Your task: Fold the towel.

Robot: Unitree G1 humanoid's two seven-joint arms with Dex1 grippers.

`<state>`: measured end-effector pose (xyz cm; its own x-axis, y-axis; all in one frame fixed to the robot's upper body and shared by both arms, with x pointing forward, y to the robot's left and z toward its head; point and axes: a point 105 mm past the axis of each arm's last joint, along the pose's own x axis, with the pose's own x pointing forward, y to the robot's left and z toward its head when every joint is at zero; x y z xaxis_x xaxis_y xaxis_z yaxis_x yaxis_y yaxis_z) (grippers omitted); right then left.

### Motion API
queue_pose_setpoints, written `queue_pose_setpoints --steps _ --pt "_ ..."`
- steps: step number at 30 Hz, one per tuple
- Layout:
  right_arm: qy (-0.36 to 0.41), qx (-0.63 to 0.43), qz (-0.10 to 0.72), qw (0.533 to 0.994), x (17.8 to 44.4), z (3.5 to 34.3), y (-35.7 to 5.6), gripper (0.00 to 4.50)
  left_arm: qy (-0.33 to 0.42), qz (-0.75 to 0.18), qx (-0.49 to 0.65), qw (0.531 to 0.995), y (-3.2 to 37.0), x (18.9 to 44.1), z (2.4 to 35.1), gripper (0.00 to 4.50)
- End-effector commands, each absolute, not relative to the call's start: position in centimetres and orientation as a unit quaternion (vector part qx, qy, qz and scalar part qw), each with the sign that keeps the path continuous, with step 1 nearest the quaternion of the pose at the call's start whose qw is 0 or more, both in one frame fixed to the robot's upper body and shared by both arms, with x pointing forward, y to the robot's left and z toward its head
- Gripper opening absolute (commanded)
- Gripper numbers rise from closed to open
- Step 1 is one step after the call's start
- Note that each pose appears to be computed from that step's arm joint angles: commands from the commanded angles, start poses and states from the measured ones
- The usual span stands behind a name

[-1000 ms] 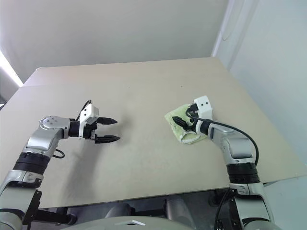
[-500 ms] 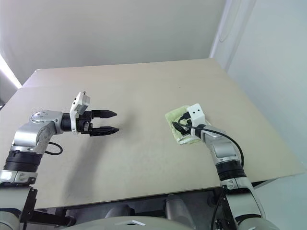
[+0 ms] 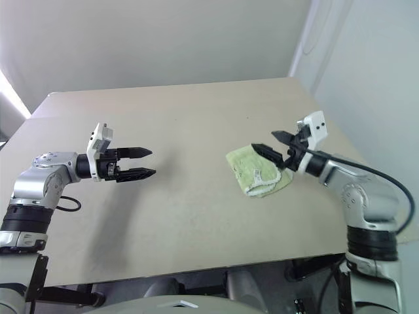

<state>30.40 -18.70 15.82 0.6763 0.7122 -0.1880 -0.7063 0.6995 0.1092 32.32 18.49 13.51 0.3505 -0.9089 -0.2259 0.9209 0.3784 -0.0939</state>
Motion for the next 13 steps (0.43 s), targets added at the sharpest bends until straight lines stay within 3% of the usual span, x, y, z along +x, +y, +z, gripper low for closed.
queue_pose_setpoints --steps 1,13 --pt "0.132 -0.02 0.455 0.88 27.6 15.4 -17.1 4.45 0.094 -0.536 0.047 0.838 19.6 33.1 15.1 4.5" --pt "0.154 -0.05 0.483 0.86 26.6 13.9 -16.4 4.45 0.095 -0.524 0.048 0.845 19.2 32.8 15.2 4.5"
